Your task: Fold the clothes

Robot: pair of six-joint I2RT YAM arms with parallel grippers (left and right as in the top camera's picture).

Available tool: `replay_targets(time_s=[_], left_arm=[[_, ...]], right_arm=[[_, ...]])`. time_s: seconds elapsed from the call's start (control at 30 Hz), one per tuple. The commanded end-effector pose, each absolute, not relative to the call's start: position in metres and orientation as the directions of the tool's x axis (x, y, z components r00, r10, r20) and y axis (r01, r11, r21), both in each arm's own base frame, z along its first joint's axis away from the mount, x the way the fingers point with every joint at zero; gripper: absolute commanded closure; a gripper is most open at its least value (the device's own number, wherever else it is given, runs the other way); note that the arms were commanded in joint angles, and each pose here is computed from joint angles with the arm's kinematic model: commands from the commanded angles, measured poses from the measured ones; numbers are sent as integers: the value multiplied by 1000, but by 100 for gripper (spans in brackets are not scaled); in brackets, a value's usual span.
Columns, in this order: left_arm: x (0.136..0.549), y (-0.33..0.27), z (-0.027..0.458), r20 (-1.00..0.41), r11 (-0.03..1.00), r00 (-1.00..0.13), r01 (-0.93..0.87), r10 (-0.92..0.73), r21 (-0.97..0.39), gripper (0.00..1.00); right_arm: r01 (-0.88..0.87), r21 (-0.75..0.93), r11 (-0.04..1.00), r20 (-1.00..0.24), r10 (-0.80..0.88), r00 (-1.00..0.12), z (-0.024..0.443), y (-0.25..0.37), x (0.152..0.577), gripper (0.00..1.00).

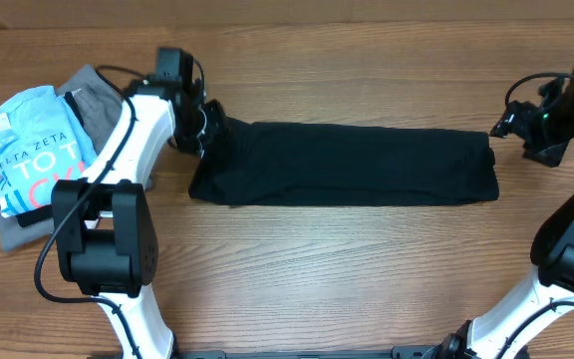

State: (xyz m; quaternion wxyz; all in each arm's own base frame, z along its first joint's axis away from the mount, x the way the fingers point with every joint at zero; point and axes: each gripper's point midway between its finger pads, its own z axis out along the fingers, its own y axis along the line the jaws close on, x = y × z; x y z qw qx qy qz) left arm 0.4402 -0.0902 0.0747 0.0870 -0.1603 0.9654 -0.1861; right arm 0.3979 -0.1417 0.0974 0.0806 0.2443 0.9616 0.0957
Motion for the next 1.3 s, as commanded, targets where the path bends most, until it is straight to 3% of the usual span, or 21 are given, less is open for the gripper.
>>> replay_targets(time_s=[0.0, 0.13, 0.27, 0.7, 0.83, 1.0, 1.13, 1.27], left_arm=[[442, -87, 86, -112, 887, -937, -269, -332, -375, 33], [425, -87, 82, -40, 886, -942, -298, -333, -355, 32], [416, -86, 80, -3, 887, -943, -312, -333, -340, 35], [416, -86, 80, -6, 887, -943, -311, -333, -341, 39], [416, -86, 80, -6, 887, -943, -311, -333, -342, 41], [415, -86, 80, 0, 887, -943, -313, -333, -339, 54], [412, -86, 80, 9, 888, -943, -316, -332, -335, 73], [407, -85, 79, 17, 901, -954, -288, -299, -324, 73]], right_arm=[[352, 187, 917, -136, 379, -915, 95, -145, 395, 18], [275, 181, 944, -128, 300, -945, 64, -141, 387, 20], [149, 276, 949, -142, 194, -971, 41, -119, 382, 23], [127, 297, 946, -145, 177, -974, 0, -105, 371, 27], [99, 305, 947, -148, 150, -978, 1, -93, 374, 45], [77, 299, 951, -156, 128, -979, 1, -86, 378, 94], [181, 224, 958, -124, 212, -969, -1, -104, 375, 96], [373, 92, 923, -112, 382, -917, 17, -146, 374, 96]])
